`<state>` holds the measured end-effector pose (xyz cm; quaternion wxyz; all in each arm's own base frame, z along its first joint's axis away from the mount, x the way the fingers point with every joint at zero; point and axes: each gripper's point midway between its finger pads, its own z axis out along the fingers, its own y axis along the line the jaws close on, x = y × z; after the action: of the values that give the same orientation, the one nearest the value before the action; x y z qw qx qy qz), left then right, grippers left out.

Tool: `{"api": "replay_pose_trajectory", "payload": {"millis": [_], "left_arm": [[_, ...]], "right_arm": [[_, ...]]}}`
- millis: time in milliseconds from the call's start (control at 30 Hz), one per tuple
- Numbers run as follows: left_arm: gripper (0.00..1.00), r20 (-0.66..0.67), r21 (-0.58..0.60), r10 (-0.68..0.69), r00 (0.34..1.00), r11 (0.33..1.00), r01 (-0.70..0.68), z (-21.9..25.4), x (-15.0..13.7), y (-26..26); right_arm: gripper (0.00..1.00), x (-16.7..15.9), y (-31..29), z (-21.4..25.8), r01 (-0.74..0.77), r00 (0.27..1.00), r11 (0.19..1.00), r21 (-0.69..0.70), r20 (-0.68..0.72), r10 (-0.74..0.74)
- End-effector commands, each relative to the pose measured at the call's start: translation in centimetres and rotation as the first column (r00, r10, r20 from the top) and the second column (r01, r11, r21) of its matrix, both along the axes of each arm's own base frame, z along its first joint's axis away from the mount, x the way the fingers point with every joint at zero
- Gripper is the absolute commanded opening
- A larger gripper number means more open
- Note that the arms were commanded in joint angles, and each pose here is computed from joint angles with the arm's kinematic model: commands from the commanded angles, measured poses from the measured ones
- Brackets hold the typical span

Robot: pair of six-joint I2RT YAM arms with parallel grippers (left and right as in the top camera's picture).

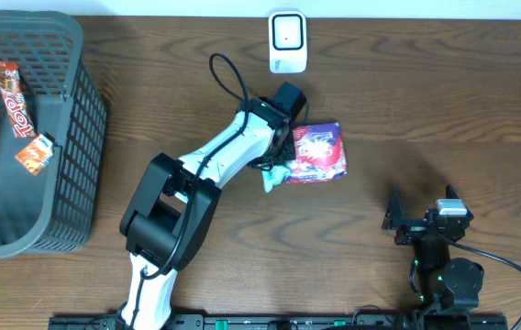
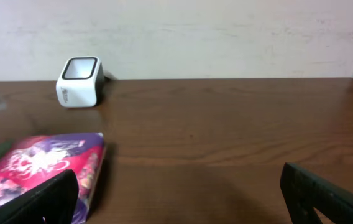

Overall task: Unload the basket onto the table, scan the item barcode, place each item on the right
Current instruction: 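Carry the green pack to the scanner and drop it beside the bag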

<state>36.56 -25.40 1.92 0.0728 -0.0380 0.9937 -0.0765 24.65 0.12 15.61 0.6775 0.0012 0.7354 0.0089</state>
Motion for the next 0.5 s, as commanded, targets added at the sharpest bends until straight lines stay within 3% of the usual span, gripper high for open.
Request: {"api": "replay_pose_trajectory", "payload": {"millis": [0, 67, 200, 367, 467], "left_arm": [[0.08, 0.012, -0.057, -0.126, 0.992, 0.99, 0.127, -0.3, 0.4, -1.8], [0.17, 0.067, -0.104, -0.168, 0.983, 0.979, 0.175, 1.9, 1.5, -3.1], [0.5, 0.125, -0.069, -0.173, 0.977, 0.981, 0.182, 4.7, 2.8, -2.7], [0.53, 0.176, 0.145, -0.104, 0.979, 0.986, 0.078, 7.7, 4.2, 2.7], [0.54, 0.208, 0.2, -0.062, 0.976, 0.98, 0.019, 10.1, 4.6, 5.7]], "right_arm": [[0.99, 0.0, 0.0, -0.1, 0.001, 1.0, 1.0, -0.011, -0.001, -0.001], [0.99, 0.0, 0.0, -0.1, 0.001, 1.0, 1.0, -0.011, -0.001, -0.001], [0.99, 0.0, 0.0, -0.1, 0.001, 1.0, 1.0, -0.011, 0.0, -0.001], [0.99, 0.0, 0.0, -0.1, 0.001, 1.0, 1.0, -0.011, 0.0, -0.001], [0.99, 0.0, 0.0, -0.1, 0.001, 1.0, 1.0, -0.011, -0.001, -0.001]]}}
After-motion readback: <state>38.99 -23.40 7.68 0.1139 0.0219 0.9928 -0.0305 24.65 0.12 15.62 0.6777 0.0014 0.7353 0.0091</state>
